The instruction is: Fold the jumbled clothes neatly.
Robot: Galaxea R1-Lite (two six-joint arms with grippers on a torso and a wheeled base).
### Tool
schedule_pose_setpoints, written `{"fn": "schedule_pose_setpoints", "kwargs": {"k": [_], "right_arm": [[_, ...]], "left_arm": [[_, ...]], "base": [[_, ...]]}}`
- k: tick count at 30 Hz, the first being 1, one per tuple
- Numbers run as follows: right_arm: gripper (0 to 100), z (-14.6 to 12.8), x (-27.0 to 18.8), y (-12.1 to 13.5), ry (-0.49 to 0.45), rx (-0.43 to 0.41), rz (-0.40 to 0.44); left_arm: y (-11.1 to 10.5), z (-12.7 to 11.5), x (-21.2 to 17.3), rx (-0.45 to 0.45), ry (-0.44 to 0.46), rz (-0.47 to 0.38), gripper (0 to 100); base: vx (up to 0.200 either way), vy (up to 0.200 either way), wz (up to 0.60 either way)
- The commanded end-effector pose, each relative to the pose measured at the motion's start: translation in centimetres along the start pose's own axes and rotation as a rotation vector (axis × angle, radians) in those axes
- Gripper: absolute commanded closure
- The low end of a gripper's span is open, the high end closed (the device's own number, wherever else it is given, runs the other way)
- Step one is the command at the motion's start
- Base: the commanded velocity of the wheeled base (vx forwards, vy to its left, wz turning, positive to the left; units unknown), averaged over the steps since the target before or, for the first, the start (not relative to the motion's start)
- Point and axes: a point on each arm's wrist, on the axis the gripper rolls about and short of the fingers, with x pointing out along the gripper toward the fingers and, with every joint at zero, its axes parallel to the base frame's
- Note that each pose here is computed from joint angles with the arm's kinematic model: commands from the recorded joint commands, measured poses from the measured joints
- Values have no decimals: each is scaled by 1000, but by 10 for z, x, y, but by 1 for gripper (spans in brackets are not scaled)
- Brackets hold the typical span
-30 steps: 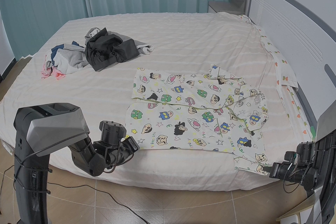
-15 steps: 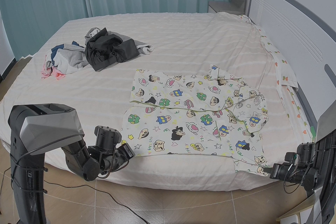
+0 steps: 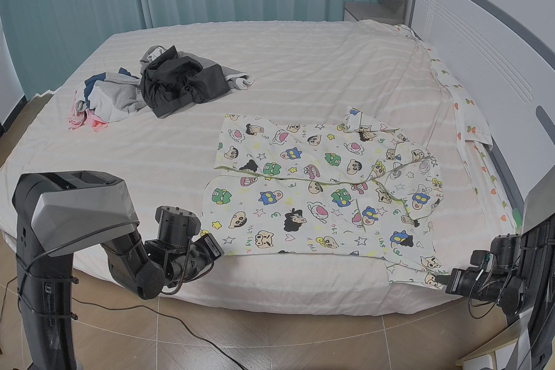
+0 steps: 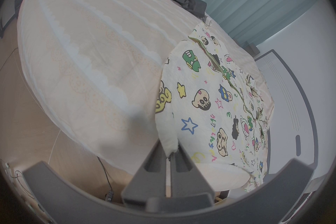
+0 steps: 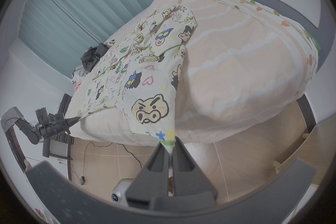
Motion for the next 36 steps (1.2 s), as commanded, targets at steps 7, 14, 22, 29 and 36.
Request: {"fn": "schedule_pose_setpoints", "kwargs": {"k": [7, 14, 22, 29, 36], "right_arm": [[100, 11, -6, 5, -58, -14, 20], [100, 11, -6, 6, -57, -15, 21], [100, 15, -8, 7, -84, -22, 29], [100, 26, -19, 15, -147, -4, 59], [100, 30, -23, 19, -168, -5, 83]], "left_arm": [[-8, 7, -13, -10, -32, -27, 100], [-11, 10, -13, -26, -44, -40, 100], [-16, 12, -19, -66, -54, -58, 100], [-24, 18, -33, -66, -73, -93, 100], [-29, 18, -35, -61, -77, -106, 100]], "base": [[0, 0, 0], [0, 0, 0], [75, 0, 0], [200, 0, 0], [200, 0, 0]]}}
